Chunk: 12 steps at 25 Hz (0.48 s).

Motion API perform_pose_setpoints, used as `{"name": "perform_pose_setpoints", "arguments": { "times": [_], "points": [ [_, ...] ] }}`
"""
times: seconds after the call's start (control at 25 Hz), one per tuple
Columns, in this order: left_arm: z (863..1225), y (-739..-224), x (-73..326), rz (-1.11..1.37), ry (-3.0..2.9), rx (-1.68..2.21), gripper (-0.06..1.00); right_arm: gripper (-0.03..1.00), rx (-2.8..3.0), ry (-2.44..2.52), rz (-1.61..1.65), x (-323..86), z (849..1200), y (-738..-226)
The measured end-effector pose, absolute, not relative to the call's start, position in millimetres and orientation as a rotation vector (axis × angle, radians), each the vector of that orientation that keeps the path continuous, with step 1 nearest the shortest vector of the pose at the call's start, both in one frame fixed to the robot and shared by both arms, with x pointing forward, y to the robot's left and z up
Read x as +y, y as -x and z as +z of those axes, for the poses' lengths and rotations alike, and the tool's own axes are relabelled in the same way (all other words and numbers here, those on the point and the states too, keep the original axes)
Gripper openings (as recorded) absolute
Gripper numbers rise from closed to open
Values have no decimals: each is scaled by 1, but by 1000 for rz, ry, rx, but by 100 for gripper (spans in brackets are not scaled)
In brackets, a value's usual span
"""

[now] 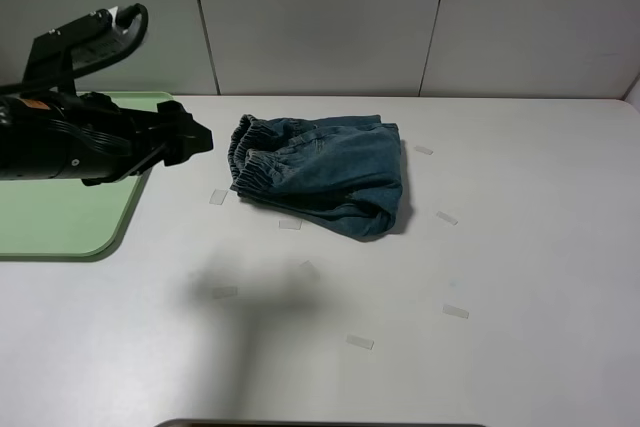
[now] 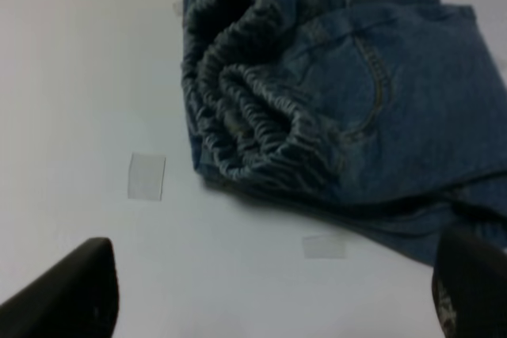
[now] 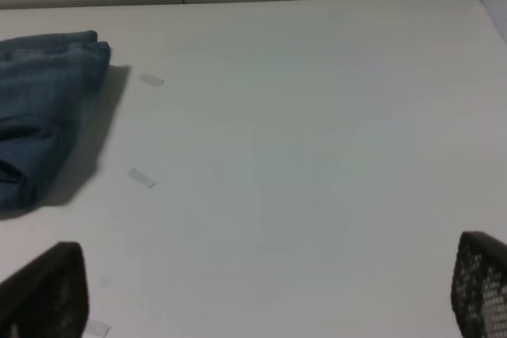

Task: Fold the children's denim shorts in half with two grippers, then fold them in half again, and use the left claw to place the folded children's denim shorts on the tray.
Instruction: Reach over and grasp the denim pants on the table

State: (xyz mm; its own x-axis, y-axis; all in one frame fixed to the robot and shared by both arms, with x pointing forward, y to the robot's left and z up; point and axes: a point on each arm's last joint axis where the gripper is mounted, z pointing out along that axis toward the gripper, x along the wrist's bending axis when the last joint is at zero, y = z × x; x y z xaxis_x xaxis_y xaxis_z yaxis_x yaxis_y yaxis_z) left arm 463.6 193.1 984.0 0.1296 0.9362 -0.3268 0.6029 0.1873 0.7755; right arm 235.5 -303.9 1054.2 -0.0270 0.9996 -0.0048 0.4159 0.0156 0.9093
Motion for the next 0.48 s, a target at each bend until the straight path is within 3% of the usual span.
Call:
{"name": "perform_pose_setpoints", "arguments": {
  "times": [0.48],
  "points": [
    [976, -469, 212, 435, -1487, 1702, 79, 69, 1543, -1497, 986, -304, 1054, -235]
  ]
}}
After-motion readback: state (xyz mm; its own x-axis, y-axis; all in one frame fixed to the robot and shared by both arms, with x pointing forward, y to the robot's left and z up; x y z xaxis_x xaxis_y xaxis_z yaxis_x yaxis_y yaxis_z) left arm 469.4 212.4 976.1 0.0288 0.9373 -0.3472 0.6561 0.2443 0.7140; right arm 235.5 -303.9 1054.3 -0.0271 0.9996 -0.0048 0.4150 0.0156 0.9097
